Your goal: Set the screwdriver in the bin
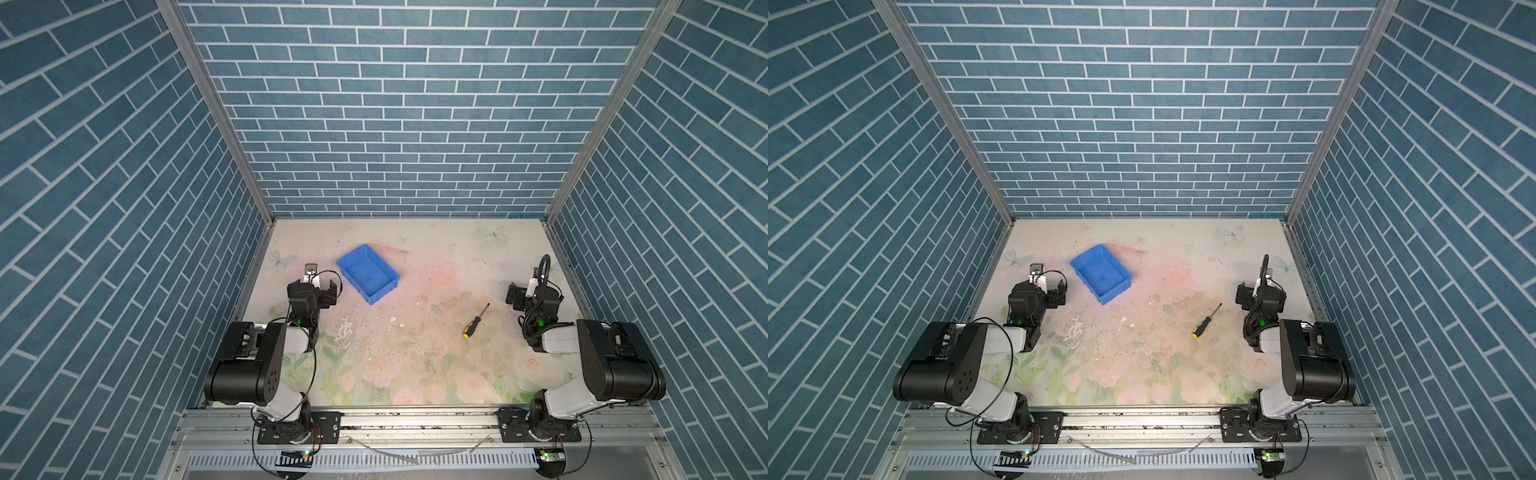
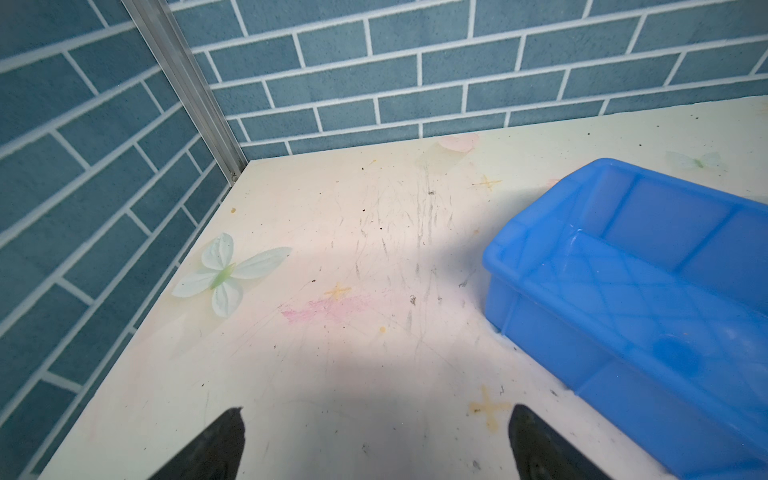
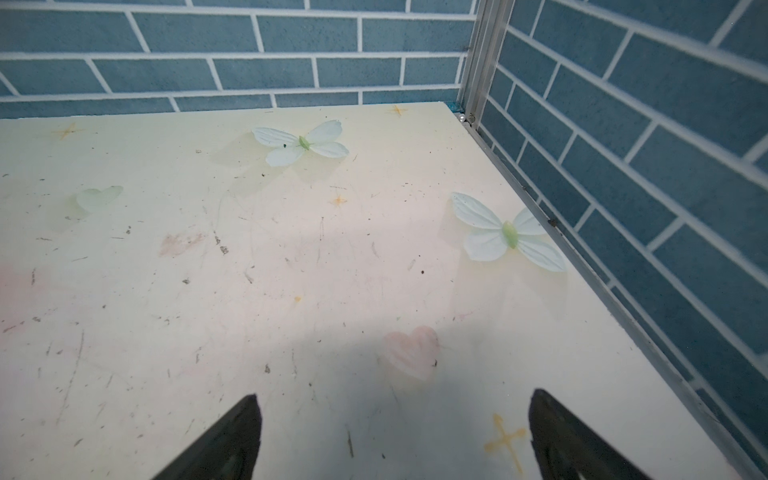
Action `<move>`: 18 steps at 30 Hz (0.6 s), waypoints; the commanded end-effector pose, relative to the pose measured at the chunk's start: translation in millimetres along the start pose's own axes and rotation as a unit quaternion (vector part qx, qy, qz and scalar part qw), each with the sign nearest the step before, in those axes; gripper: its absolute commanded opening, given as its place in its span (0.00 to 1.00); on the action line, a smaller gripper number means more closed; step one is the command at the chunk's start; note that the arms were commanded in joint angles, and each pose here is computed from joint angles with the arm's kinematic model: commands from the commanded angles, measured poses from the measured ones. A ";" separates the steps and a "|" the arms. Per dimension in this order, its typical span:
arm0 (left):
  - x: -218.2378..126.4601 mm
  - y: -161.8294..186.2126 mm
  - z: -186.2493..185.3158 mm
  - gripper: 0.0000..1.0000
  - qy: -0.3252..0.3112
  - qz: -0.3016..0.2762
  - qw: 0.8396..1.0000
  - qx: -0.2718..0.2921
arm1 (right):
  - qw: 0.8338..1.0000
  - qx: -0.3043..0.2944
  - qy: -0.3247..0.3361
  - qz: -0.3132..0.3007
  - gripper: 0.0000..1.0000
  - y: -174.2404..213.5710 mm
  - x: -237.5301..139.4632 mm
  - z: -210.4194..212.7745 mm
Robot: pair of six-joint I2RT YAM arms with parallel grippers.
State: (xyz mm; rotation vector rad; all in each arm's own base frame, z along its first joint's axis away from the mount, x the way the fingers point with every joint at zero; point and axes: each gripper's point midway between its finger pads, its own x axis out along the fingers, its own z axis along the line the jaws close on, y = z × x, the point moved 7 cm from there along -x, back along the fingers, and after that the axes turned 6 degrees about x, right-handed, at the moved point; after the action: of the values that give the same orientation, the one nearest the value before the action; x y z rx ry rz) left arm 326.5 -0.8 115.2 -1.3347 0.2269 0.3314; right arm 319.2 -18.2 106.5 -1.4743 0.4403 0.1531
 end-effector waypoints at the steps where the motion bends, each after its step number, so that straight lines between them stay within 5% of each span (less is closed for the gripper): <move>1: -4.6 -9.1 5.0 1.00 -0.008 -0.015 1.000 -0.007 | 1.000 0.011 0.009 -0.015 0.99 -15.9 1.9 -1.0; 11: -32.4 -41.7 5.7 1.00 0.030 -0.043 0.999 0.007 | 1.000 0.011 -0.007 -0.008 0.99 -56.0 -24.0 2.7; 18: -50.2 -72.0 -13.3 1.00 0.117 -0.059 0.991 0.034 | 0.997 0.024 -0.002 0.078 0.99 -76.4 -40.2 14.2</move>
State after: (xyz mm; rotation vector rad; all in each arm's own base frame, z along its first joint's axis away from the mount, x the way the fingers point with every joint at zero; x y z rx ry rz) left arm 308.8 -18.7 190.4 -1.3333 0.2416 0.1270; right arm 321.5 -12.6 197.1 -1.4424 0.4332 0.1679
